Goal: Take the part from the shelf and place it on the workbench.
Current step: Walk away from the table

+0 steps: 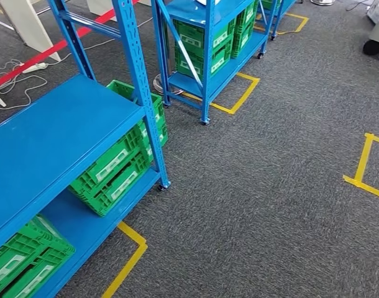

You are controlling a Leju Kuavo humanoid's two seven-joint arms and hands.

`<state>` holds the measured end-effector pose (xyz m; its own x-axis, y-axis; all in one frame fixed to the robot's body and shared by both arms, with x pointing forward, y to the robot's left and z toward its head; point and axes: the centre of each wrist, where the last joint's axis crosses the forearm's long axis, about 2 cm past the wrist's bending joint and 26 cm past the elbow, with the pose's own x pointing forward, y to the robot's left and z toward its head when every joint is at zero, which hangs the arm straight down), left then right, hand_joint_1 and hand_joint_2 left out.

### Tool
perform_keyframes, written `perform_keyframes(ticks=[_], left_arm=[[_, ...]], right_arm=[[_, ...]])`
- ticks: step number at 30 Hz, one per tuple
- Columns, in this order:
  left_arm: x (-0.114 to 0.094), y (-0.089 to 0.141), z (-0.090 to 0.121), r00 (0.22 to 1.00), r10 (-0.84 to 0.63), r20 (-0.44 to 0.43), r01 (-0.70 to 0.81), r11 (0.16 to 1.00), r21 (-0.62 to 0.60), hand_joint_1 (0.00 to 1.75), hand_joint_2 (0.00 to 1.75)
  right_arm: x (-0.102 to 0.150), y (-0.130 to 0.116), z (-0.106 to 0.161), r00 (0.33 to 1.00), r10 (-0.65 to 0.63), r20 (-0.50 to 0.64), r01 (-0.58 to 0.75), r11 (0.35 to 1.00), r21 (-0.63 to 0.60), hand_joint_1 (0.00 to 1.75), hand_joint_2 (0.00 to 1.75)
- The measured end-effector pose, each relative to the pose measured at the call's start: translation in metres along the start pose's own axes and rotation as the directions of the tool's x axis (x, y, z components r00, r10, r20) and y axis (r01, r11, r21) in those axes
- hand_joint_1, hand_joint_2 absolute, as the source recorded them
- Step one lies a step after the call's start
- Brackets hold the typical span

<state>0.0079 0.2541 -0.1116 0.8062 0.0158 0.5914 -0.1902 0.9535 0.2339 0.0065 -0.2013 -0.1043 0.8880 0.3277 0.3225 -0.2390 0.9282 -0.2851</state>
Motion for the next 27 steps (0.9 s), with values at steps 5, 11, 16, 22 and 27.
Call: perform_keyframes(ticks=[5, 11, 16, 22, 27], left_arm=[[0.0001, -0.0007, 0.0002, 1.000, 0.004, -0.001, -0.004, 1.000, 0.001, 0.00, 0.00], [-0.0001, -0.0012, 0.0005, 1.000, 0.003, -0.001, -0.003, 1.000, -0.002, 0.00, 0.00], [0.0001, -0.0006, 0.0002, 1.000, -0.001, 0.001, 0.001, 1.000, -0.003, 0.00, 0.00], [0.0016, -0.0006, -0.0009, 1.000, 0.001, 0.005, -0.001, 1.000, 0.000, 0.00, 0.00], [0.0001, 0.0006, -0.0003, 1.000, -0.001, 0.002, 0.001, 1.000, 0.001, 0.00, 0.00]], right_arm=[[-0.0003, 0.0005, 0.0003, 1.000, 0.001, 0.001, -0.001, 1.000, 0.001, 0.00, 0.00], [-0.0015, 0.0006, 0.0007, 1.000, 0.007, 0.000, -0.007, 1.000, 0.001, 0.00, 0.00], [-0.0004, 0.0000, 0.0002, 1.000, 0.015, 0.005, -0.015, 1.000, 0.001, 0.00, 0.00], [-0.0020, 0.0002, 0.0007, 1.000, 0.019, 0.004, -0.019, 1.000, 0.003, 0.00, 0.00], [-0.0004, 0.0000, 0.0001, 1.000, 0.018, 0.007, -0.018, 1.000, 0.003, 0.00, 0.00]])
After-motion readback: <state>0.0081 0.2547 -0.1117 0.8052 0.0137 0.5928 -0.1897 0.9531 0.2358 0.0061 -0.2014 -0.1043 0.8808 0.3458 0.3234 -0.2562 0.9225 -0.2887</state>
